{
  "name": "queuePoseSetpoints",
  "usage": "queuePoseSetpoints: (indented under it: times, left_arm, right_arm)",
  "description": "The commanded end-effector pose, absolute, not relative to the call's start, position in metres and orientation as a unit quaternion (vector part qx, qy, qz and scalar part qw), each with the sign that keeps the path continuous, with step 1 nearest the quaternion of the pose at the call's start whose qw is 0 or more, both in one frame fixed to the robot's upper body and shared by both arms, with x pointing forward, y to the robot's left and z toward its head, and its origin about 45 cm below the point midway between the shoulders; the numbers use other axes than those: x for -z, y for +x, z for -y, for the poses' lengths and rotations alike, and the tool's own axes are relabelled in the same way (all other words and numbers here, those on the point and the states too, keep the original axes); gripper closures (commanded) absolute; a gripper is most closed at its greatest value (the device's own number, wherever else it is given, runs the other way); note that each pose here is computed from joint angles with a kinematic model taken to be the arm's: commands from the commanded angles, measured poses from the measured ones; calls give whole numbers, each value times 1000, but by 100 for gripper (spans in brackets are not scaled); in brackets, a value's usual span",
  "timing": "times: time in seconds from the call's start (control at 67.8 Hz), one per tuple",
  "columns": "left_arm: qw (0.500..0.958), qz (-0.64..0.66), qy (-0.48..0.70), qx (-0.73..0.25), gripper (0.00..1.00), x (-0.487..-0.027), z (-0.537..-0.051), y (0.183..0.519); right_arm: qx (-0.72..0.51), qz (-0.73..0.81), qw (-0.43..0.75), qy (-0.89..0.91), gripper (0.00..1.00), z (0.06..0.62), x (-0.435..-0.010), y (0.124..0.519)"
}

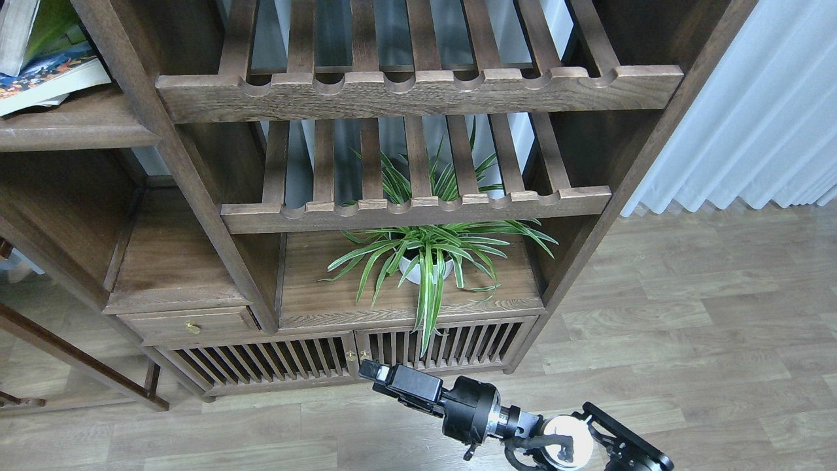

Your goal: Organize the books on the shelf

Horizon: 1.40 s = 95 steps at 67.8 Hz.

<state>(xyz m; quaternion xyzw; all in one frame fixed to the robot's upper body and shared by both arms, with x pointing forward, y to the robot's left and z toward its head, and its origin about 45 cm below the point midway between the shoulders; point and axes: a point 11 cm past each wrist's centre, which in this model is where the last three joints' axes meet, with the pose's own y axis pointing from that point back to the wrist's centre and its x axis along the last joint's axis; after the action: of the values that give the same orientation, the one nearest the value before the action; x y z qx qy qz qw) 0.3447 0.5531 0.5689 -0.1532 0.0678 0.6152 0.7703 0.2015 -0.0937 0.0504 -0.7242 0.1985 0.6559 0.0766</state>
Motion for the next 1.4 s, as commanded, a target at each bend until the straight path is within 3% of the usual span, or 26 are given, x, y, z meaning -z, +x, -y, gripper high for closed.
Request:
queuePoseSetpoints:
  times: [0.0, 0.531, 1.386]
  left_arm:
    - [768, -68, -156, -618, 100, -566, -553, 353]
    - [787, -73, -142, -596, 100, -562, -516, 402]
    - [744, -134, -96, -647, 96, -503, -535, 431]
  right_arm:
    - [-656, -198, 76, -725, 1, 94, -50, 201]
    - [-655, -203, 81, -723, 1, 96, -50, 204]
    - [-655, -202, 81, -723, 1, 96, -51, 203]
